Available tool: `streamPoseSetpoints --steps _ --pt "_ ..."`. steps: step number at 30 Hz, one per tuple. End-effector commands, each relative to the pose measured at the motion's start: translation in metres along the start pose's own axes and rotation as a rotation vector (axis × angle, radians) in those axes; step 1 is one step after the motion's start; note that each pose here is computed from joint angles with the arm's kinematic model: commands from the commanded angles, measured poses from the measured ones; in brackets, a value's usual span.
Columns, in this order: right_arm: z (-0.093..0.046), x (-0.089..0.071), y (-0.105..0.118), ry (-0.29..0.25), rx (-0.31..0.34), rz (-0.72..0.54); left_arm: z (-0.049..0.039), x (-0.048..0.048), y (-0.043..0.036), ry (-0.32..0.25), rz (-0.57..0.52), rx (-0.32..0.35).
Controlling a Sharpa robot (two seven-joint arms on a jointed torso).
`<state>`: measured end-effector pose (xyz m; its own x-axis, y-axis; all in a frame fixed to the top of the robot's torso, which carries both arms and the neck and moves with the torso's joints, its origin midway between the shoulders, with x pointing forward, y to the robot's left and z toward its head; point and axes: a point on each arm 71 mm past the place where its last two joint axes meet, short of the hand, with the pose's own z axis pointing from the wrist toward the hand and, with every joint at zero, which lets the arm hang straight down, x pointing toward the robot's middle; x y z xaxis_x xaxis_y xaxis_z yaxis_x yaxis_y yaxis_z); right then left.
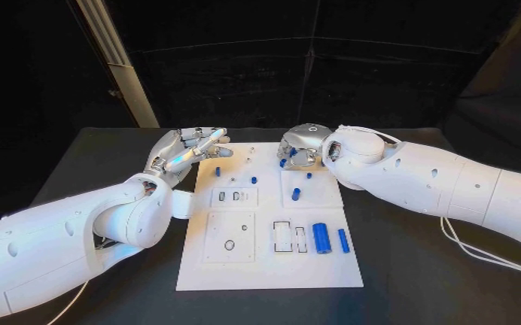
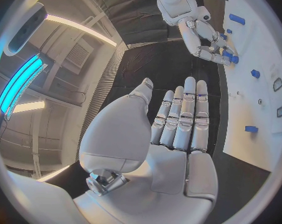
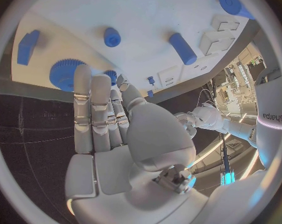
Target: Assemble the parts on the task board
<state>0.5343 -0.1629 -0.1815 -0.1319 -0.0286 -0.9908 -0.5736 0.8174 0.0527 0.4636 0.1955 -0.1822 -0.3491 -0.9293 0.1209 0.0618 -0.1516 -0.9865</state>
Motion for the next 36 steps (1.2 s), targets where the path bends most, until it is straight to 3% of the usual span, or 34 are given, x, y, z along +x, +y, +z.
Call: streamPoseSetpoints --steps 1,28,30,36 --pt "0.001 0.001 -0.001 0.030 0.005 -0.013 -0.0001 0.0011 -0.0007 0.014 0.003 0.002" --pt "0.005 0.004 -0.004 0.062 0.019 -0.010 0.0008 0.0003 0.0006 0.022 -0.001 -0.005" --pt "0.005 0.003 -0.003 0.048 0.016 -0.007 0.0009 0.0002 0.0006 0.022 -0.001 -0.005" --pt "0.003 -0.007 0.004 -0.071 -0.004 0.021 0.0008 -0.0007 0.0007 0.021 0.000 -0.006"
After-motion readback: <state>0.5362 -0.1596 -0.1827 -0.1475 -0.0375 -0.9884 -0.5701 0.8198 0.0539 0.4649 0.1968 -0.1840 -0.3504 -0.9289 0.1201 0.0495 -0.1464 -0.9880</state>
